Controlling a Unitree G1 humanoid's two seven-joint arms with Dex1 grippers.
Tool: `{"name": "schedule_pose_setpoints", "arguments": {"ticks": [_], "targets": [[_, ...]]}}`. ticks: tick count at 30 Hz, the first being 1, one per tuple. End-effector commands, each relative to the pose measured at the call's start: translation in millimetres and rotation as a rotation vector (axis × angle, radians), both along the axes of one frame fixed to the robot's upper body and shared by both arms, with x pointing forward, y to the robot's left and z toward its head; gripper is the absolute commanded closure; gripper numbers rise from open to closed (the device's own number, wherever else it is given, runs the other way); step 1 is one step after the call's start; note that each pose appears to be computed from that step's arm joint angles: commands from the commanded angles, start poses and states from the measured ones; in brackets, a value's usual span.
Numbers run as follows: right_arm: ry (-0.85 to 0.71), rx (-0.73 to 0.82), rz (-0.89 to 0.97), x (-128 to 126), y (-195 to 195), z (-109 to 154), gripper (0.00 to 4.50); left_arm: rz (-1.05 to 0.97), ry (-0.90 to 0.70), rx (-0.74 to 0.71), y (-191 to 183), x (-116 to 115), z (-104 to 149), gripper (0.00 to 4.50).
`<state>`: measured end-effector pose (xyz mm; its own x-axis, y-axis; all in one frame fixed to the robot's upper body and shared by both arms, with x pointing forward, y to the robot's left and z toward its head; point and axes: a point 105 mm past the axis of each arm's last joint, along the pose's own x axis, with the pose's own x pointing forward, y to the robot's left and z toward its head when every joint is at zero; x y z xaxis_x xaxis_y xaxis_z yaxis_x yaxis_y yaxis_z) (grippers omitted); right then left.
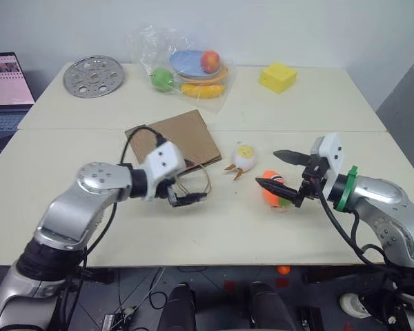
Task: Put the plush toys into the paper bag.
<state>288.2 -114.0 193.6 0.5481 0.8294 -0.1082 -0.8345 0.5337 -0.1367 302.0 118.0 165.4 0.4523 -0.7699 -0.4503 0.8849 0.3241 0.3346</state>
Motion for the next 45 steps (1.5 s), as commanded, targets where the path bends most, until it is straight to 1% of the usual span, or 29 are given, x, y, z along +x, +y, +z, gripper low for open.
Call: {"name": "schedule_pose_setpoints", "arguments": {"ticks": [1, 4, 8, 11, 13, 21, 24, 25, 28, 36, 37, 41, 43, 45], "targets": [[-0.034, -0.002, 0.054, -10, 11, 12, 0.00, -0.037, -0.024, 0.037, -7, 0, 3, 0.02], [-0.022, -0.030, 0.093, -21, 20, 10, 0.00, -0.090, -0.002, 0.102, -12, 0, -14, 0.02], [-0.028, -0.031, 0.059, -23, 17, 13, 0.00, -0.106, 0.092, 0.150, -9, -4, -31, 0.02], [-0.030, -0.025, 0.031, -23, 15, 13, 0.00, -0.119, 0.135, 0.152, -8, -6, -35, 0.02], [-0.030, -0.025, 0.021, -24, 15, 13, 0.00, -0.124, 0.131, 0.172, -7, -6, -39, 0.02], [-0.036, -0.015, -0.008, -24, 13, 15, 0.00, -0.127, 0.149, 0.145, -11, -5, -41, 0.02], [-0.032, 0.000, -0.012, -24, 14, 16, 0.00, -0.109, 0.141, 0.119, -11, 0, -39, 0.63], [-0.035, 0.002, -0.017, -23, 13, 16, 0.00, -0.100, 0.135, 0.116, -11, 2, -38, 0.91], [-0.037, 0.004, -0.028, -21, 12, 16, 0.00, -0.102, 0.118, 0.141, -8, 4, -40, 1.85], [-0.045, 0.020, -0.034, -20, 12, 20, 0.00, -0.086, 0.106, 0.131, -7, 9, -37, 4.33], [-0.045, 0.018, -0.033, -20, 12, 20, 0.00, -0.086, 0.105, 0.131, -7, 9, -37, 4.45], [-0.042, 0.032, -0.035, -20, 13, 21, 0.00, -0.079, 0.100, 0.116, -7, 12, -35, 4.45], [-0.044, 0.028, -0.038, -20, 12, 21, 0.00, -0.057, 0.119, 0.044, -9, 16, -22, 4.45], [-0.044, 0.027, -0.042, -20, 10, 20, 0.00, -0.048, 0.148, -0.049, -11, 17, -4, 4.45]]}}
